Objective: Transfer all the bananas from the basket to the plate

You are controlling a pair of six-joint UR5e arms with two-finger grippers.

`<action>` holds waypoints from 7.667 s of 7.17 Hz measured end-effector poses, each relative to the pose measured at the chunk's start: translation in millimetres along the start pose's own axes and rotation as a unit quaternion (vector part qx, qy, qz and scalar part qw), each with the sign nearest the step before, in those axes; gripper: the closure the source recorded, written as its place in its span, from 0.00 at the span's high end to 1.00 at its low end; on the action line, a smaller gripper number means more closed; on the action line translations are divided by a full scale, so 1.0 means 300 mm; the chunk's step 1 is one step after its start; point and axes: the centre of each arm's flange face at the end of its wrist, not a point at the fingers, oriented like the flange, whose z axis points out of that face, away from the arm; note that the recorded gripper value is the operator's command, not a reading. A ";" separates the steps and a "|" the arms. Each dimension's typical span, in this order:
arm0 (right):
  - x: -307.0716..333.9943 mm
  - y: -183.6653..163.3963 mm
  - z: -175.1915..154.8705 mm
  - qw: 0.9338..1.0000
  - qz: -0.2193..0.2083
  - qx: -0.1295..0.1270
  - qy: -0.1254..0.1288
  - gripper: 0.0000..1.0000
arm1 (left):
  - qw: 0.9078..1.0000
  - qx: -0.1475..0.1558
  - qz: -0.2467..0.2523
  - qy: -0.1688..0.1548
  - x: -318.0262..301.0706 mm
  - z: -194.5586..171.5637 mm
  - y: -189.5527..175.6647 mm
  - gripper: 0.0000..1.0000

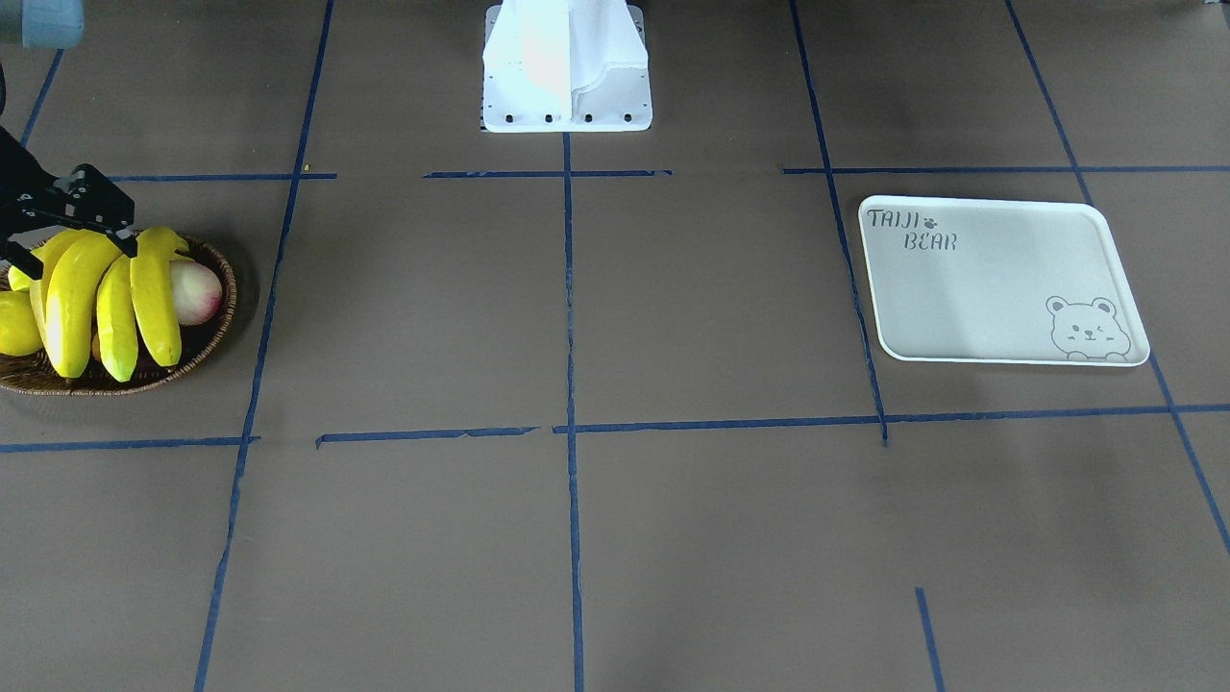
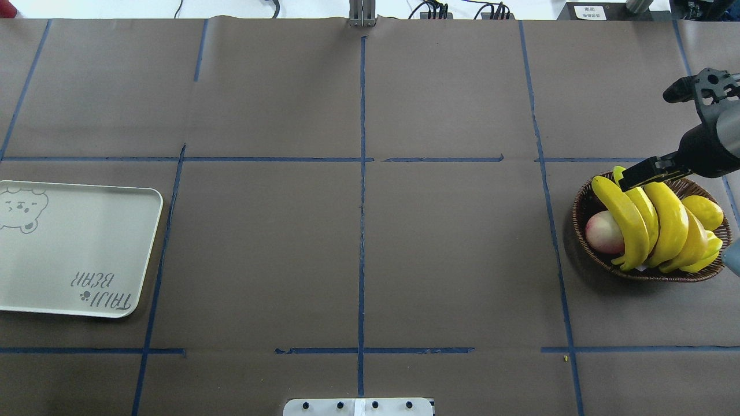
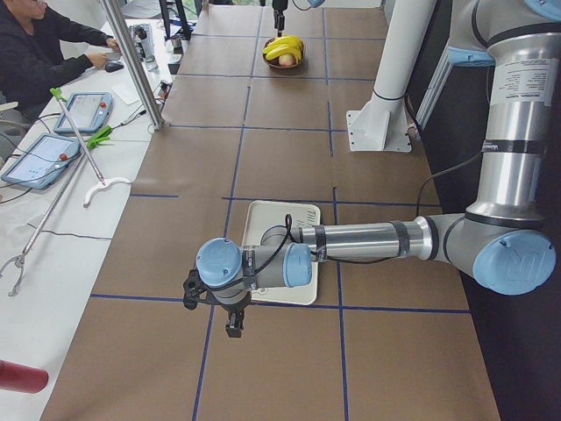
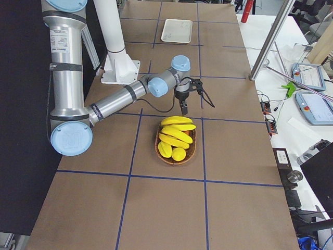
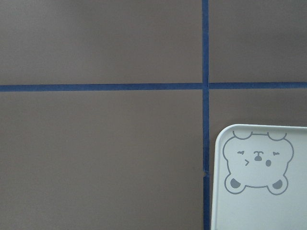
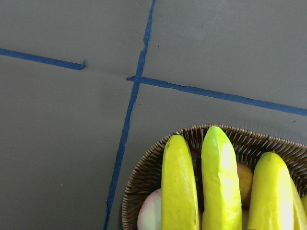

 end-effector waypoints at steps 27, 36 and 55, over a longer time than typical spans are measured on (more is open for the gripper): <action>-1.006 -0.030 -0.063 0.935 0.203 0.113 -0.268 0.01 | 0.975 0.099 -0.136 0.145 0.917 0.097 -0.279 0.99; -1.443 0.024 0.049 0.941 0.137 0.100 -0.294 0.01 | 0.928 -0.030 -0.189 0.319 2.339 0.119 -0.120 0.99; -1.176 -0.048 -0.113 0.953 0.185 0.120 -0.209 1.00 | 0.971 0.047 -0.136 0.191 1.333 0.278 -0.070 0.00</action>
